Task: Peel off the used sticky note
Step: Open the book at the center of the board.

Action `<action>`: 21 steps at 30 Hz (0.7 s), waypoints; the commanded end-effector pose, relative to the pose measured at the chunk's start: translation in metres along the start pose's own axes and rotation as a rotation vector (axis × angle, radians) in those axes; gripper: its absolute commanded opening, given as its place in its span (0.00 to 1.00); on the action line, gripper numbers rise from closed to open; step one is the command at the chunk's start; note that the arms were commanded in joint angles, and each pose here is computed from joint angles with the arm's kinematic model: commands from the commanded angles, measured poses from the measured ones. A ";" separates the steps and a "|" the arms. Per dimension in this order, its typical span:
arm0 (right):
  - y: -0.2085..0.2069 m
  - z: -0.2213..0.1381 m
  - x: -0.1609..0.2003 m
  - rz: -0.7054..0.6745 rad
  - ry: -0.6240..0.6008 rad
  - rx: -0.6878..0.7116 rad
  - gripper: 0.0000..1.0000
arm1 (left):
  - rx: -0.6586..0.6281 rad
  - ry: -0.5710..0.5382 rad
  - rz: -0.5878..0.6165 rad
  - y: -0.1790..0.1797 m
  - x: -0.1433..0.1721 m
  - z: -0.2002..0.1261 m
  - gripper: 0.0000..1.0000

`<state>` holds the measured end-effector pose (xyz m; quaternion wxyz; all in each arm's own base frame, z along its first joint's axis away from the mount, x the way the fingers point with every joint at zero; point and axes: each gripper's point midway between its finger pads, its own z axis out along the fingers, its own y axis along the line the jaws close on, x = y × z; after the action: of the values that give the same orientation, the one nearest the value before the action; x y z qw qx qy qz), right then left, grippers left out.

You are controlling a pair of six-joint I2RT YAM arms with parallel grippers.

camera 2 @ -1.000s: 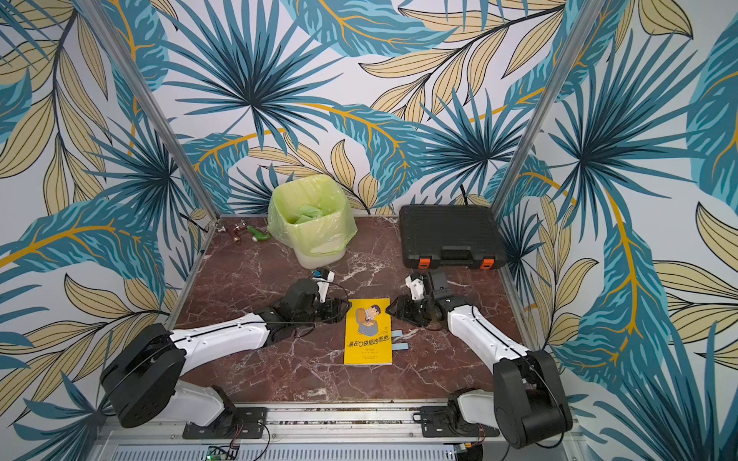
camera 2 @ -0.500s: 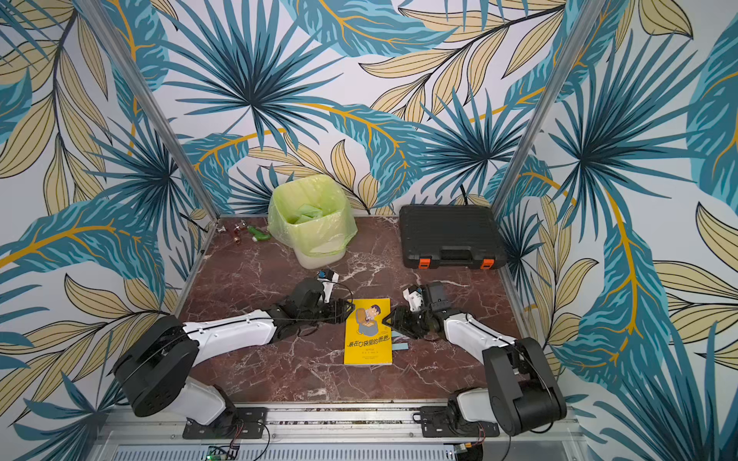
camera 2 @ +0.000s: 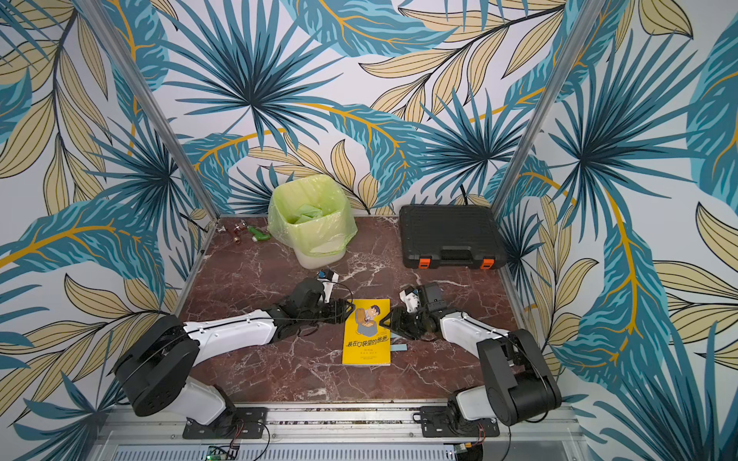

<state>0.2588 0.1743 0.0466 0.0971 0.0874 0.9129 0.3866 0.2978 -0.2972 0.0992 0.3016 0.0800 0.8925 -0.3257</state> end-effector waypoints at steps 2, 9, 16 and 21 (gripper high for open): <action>-0.005 0.002 0.015 0.014 0.030 0.019 0.54 | 0.006 -0.014 0.003 -0.002 -0.007 0.001 0.65; -0.007 -0.005 0.018 0.007 0.012 0.046 0.54 | 0.003 -0.012 -0.002 0.000 -0.004 0.002 0.65; -0.007 -0.006 0.023 0.025 0.010 0.026 0.54 | 0.004 -0.008 -0.003 0.000 -0.003 0.004 0.65; -0.007 -0.002 0.026 0.034 0.015 0.014 0.53 | 0.007 -0.003 -0.004 0.000 -0.003 0.005 0.65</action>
<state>0.2370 0.1718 0.0430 0.0866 0.0977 0.9163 0.3786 0.2975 -0.2971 0.0922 0.2951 0.0796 0.8962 -0.3215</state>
